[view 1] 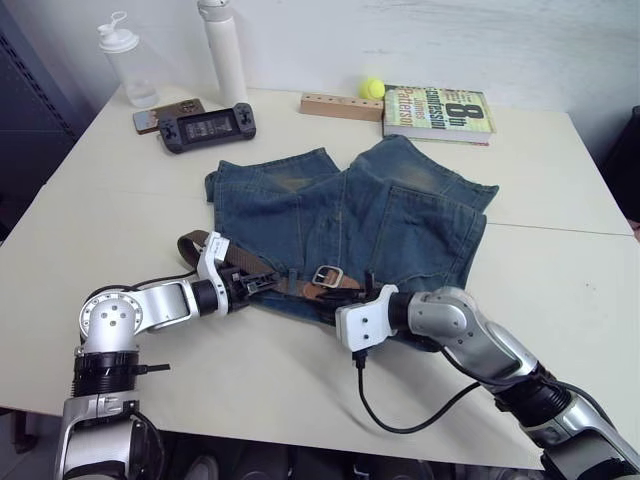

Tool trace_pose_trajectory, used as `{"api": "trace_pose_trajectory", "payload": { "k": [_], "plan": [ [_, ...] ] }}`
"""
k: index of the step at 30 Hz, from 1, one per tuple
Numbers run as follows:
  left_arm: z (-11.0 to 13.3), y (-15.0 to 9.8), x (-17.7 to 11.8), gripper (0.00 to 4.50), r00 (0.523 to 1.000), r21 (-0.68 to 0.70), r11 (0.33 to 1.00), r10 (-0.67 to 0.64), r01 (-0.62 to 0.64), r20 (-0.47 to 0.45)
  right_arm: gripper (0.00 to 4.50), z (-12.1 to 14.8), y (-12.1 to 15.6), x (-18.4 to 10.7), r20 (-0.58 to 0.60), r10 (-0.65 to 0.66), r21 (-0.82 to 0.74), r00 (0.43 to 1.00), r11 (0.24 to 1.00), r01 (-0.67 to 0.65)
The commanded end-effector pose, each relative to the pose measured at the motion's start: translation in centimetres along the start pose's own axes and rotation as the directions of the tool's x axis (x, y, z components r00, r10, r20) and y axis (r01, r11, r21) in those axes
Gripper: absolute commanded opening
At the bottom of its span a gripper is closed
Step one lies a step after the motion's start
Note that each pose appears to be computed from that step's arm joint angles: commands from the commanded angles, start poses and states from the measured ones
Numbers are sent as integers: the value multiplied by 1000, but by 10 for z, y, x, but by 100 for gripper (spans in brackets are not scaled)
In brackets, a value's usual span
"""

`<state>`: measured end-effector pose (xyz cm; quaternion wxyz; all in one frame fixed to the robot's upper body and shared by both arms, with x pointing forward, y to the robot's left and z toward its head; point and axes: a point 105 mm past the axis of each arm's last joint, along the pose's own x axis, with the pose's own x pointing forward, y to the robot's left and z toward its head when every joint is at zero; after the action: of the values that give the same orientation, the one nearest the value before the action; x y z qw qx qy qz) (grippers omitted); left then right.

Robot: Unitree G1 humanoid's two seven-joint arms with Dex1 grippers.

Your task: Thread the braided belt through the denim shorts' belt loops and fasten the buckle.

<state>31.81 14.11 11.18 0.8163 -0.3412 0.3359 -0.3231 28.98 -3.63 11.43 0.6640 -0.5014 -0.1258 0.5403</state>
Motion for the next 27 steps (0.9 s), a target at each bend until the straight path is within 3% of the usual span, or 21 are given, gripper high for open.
{"api": "trace_pose_trajectory", "payload": {
  "k": [1, 4, 8, 15, 16, 21, 25, 27],
  "plan": [
    [-16, 4, 1, 0, 998, -15, 1000, 12, -13, -69, 129, -2, -10, 1, 0, -56, -52, 998, 997, 56],
    [-19, 5, 0, 0, 997, -17, 1000, 15, -17, -80, 129, -2, -15, 2, 8, -86, -78, 996, 993, 87],
    [-18, 5, 0, 0, 997, -18, 1000, 15, -16, -73, 3, 4, -15, 2, 47, -89, -75, 995, 993, 93],
    [-11, -3, 1, 0, 999, -1, 1000, -21, 21, -47, 3, 13, -11, -2, 91, -49, -63, 995, 996, 55],
    [-7, -5, -1, 43, 999, -2, 1000, -31, 31, -27, 1, 14, -13, -3, 92, -47, -64, 995, 997, 53],
    [-8, -21, -30, 246, 991, 142, 987, -53, 70, -120, 0, 20, -22, -6, 93, -25, -81, 995, 996, 33],
    [1, -20, -57, 427, 989, 286, 958, 50, -8, -140, 0, 22, -30, -10, 87, -10, -88, 996, 996, 18],
    [1, -24, -71, 439, 980, 371, 928, 103, -34, -168, 0, 25, -33, -11, 92, 3, -84, 996, 996, 5]
  ]
}}
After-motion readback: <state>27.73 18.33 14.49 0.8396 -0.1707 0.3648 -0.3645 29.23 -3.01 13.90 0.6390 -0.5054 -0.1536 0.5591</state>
